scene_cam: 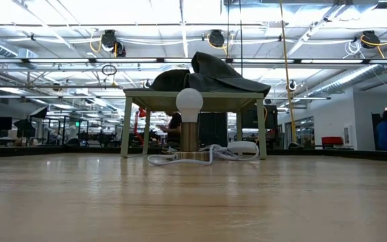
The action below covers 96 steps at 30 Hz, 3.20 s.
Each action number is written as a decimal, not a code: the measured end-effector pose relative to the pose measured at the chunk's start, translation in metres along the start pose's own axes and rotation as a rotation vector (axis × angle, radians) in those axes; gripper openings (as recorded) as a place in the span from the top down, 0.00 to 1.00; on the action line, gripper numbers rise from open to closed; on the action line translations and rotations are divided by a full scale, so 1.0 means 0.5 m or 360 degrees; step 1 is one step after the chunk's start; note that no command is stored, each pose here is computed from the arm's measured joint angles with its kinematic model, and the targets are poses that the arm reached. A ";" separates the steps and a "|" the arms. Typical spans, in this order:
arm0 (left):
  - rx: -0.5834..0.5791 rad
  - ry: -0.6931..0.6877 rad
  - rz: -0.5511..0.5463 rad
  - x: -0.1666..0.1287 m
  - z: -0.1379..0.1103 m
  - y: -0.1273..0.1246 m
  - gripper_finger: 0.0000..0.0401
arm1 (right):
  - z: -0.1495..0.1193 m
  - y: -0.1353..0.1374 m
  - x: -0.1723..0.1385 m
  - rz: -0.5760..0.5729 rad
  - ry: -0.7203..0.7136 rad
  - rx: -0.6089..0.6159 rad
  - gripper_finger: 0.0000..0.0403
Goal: Pick & Place hat
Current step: Stack the black cap on the other black cap on the shelf
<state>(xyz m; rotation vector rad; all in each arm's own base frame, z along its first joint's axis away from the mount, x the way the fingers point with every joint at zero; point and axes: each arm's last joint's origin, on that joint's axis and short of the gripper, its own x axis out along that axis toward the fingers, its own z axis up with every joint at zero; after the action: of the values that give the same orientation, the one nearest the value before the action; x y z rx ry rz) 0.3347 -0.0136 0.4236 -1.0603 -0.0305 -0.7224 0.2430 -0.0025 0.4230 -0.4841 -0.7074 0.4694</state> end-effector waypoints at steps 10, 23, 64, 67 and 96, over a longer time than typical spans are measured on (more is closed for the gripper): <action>-0.0054 -0.0062 0.0124 -0.001 -0.001 0.011 0.58 | 0.002 -0.005 0.000 -0.0139 -0.0007 -0.0191 0.99; -0.0056 -0.0078 0.0046 0.002 -0.001 0.001 0.63 | 0.001 -0.005 -0.001 -0.0134 0.0011 -0.0182 0.99; 0.0181 -0.0035 -0.0146 -0.031 0.042 -0.028 0.98 | 0.130 0.028 -0.094 -0.0401 0.0477 0.0776 0.39; 0.0273 -0.0078 -0.0141 -0.051 0.061 -0.044 0.98 | 0.126 0.032 -0.098 -0.0440 0.0503 0.1093 0.40; 0.0724 -0.0352 0.0750 -0.237 0.039 -0.215 0.98 | 0.044 0.011 -0.068 -0.1063 0.0339 0.1994 0.40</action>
<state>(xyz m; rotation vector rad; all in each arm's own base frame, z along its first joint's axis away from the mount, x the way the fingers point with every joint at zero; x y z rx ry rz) 0.1895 0.0339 0.4757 -0.6662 -0.1249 -0.1536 0.2035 -0.0113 0.4177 0.8556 -0.2305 0.1489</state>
